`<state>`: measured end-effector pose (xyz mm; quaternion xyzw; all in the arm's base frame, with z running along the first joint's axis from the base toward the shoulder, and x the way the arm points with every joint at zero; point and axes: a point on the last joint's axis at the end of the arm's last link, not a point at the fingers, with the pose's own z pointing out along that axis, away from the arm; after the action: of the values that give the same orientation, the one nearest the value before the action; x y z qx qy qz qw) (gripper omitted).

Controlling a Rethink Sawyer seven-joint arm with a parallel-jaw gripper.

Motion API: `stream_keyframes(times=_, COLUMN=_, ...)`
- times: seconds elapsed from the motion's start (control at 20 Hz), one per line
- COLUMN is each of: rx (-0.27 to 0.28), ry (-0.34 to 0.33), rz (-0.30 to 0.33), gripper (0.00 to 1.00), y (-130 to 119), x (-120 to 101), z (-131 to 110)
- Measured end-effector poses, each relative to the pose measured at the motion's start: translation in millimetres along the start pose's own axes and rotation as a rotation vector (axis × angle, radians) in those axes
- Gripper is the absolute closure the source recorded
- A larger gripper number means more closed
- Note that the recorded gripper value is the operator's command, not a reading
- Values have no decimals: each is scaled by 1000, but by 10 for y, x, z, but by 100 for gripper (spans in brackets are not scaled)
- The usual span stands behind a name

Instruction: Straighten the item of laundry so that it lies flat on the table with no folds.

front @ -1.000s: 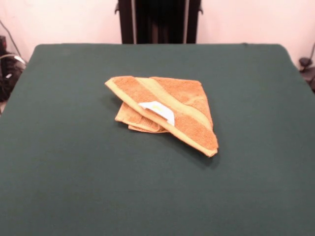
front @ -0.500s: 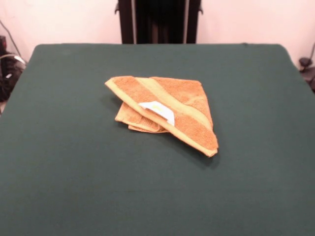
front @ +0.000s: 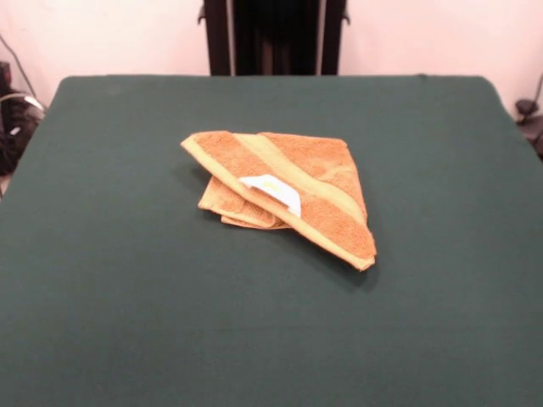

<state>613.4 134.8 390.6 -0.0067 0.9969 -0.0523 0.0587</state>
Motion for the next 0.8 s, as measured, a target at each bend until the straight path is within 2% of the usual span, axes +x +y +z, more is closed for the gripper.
stream_keyframes(times=0.45, rx=8, ry=7, rz=2, gripper=0, y=-23, x=-158, z=129)
stream_keyframes(times=0.8, rx=11, ry=10, rz=36, gripper=0, y=-229, x=-323, z=235)
